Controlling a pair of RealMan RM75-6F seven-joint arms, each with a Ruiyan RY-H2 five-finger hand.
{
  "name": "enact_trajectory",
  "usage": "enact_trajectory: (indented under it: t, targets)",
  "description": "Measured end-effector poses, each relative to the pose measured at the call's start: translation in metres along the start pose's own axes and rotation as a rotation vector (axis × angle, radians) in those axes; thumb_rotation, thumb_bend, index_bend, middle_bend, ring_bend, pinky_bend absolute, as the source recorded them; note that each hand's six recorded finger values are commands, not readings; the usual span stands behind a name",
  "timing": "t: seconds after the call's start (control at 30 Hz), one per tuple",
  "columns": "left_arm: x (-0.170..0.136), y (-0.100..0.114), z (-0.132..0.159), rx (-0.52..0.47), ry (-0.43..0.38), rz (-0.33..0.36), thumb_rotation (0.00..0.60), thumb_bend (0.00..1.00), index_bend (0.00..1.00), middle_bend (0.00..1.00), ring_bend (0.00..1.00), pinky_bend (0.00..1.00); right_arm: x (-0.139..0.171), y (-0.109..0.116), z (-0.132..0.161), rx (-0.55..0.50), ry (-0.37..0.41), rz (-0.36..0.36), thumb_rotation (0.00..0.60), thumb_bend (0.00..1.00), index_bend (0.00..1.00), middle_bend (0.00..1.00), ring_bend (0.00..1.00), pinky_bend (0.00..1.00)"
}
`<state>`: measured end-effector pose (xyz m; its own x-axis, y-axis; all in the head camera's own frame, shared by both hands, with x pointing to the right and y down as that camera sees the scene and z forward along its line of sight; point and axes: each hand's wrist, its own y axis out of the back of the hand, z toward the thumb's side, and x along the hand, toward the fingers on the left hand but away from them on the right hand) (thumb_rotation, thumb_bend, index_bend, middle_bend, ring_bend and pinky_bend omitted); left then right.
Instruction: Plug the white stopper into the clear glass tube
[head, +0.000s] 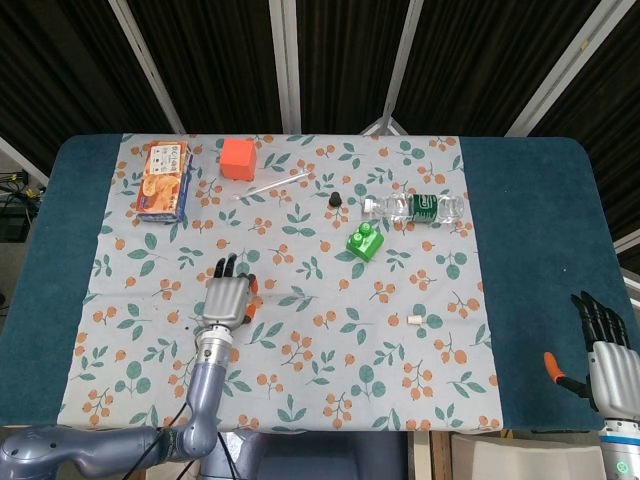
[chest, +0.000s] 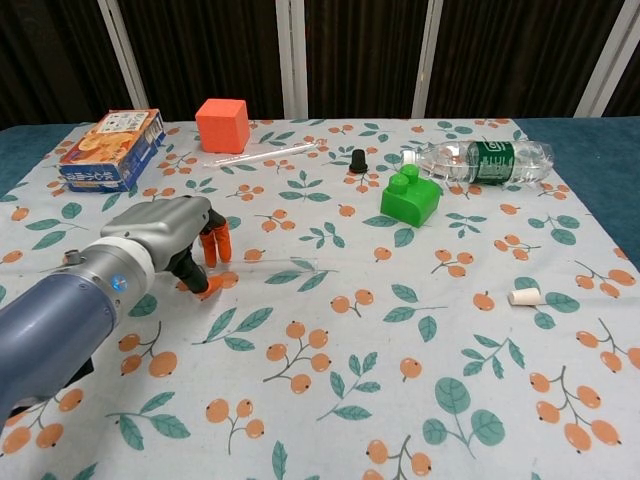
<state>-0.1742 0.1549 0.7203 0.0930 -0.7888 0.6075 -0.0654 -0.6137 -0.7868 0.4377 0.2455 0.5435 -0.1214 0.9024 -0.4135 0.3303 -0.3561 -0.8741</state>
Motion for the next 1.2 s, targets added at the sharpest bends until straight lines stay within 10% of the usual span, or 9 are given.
enact_trajectory:
  t: [0.6, 1.2]
  targets:
    - [0.001, -0.003, 0.0, 0.002, 0.014, -0.006, 0.6, 0.78, 0.55, 0.54, 0.08, 0.0, 0.001, -0.001, 0.001, -0.013, -0.002, 0.008, 0.6, 0.38, 0.0, 0.0, 0.0, 0.0]
    - [0.006, 0.047, -0.005, -0.128, -0.145, 0.141, 0.6, 0.81, 0.56, 0.56, 0.09, 0.0, -0.007, -0.002, 0.013, 0.007, 0.031, 0.018, 0.6, 0.38, 0.08, 0.01, 0.0, 0.0]
